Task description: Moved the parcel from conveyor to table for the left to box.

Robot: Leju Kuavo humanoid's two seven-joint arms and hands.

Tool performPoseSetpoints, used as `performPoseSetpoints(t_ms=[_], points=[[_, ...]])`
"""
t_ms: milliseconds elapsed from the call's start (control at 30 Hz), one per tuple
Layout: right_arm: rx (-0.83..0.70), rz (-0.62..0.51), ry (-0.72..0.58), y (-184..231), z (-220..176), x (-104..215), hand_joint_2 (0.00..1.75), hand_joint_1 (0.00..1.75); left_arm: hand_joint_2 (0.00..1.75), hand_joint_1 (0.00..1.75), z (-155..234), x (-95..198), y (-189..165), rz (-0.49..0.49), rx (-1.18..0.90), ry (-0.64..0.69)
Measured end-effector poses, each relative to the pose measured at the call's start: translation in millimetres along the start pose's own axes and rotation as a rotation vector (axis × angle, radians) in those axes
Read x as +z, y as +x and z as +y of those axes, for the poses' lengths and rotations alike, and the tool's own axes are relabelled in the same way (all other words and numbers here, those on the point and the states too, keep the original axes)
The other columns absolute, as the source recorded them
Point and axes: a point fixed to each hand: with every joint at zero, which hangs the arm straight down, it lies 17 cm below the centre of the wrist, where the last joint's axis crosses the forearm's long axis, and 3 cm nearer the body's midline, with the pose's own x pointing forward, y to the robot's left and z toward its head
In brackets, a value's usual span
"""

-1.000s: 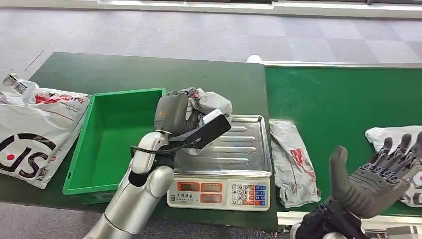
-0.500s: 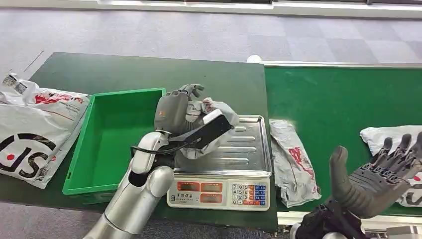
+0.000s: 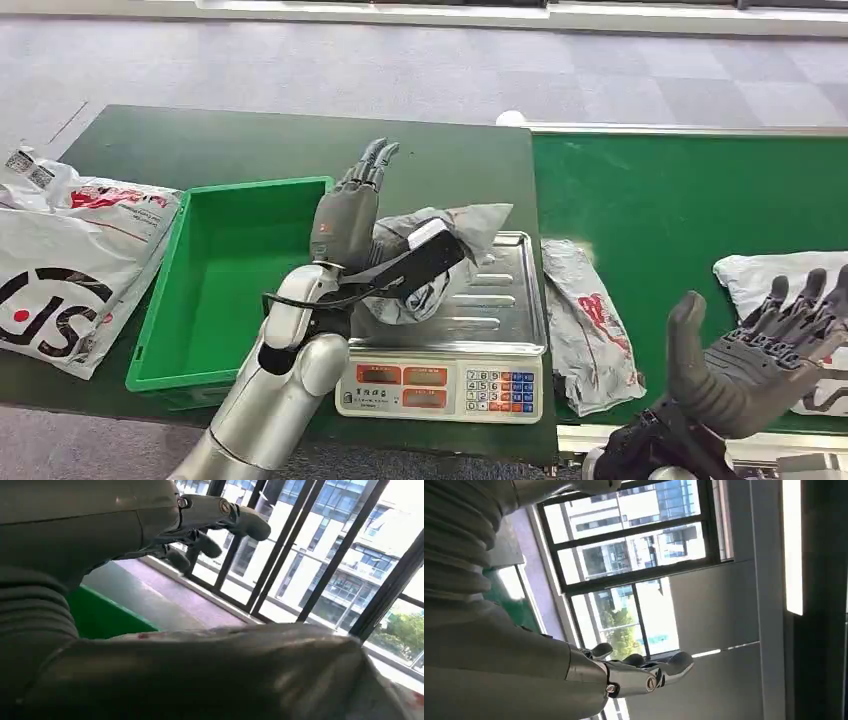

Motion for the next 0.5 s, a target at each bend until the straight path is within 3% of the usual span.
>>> performPoseSetpoints(t_ms=[200, 233, 433, 467, 500], points=[[0.0, 0.0, 0.0, 0.0, 0.0, 0.0, 0.0, 0.0, 0.0, 0.0, 0.6, -0.1, 0.5, -0.001, -0.001, 0.002], [0.0, 0.0, 0.0, 0.0, 0.0, 0.0, 0.0, 0.0, 1.75, 0.0, 0.7, -0.1, 0.4, -0.001, 0.0, 0.002], [0.0, 0.0, 0.0, 0.0, 0.0, 0.0, 0.0, 0.0, 1.75, 0.0, 0.7, -0.1, 0.4, -0.001, 0.0, 0.002], [0.0, 0.0, 0.0, 0.0, 0.0, 0.0, 0.0, 0.0, 1.75, 1.75, 0.6, -0.1, 0.5, -0.001, -0.001, 0.002], [-0.019, 0.025, 0.005, -3.9, 1.1, 0.6, 0.0, 0.0, 1.75, 1.75, -0.4, 0.7, 2.5, -0.013, 0.017, -0.002]])
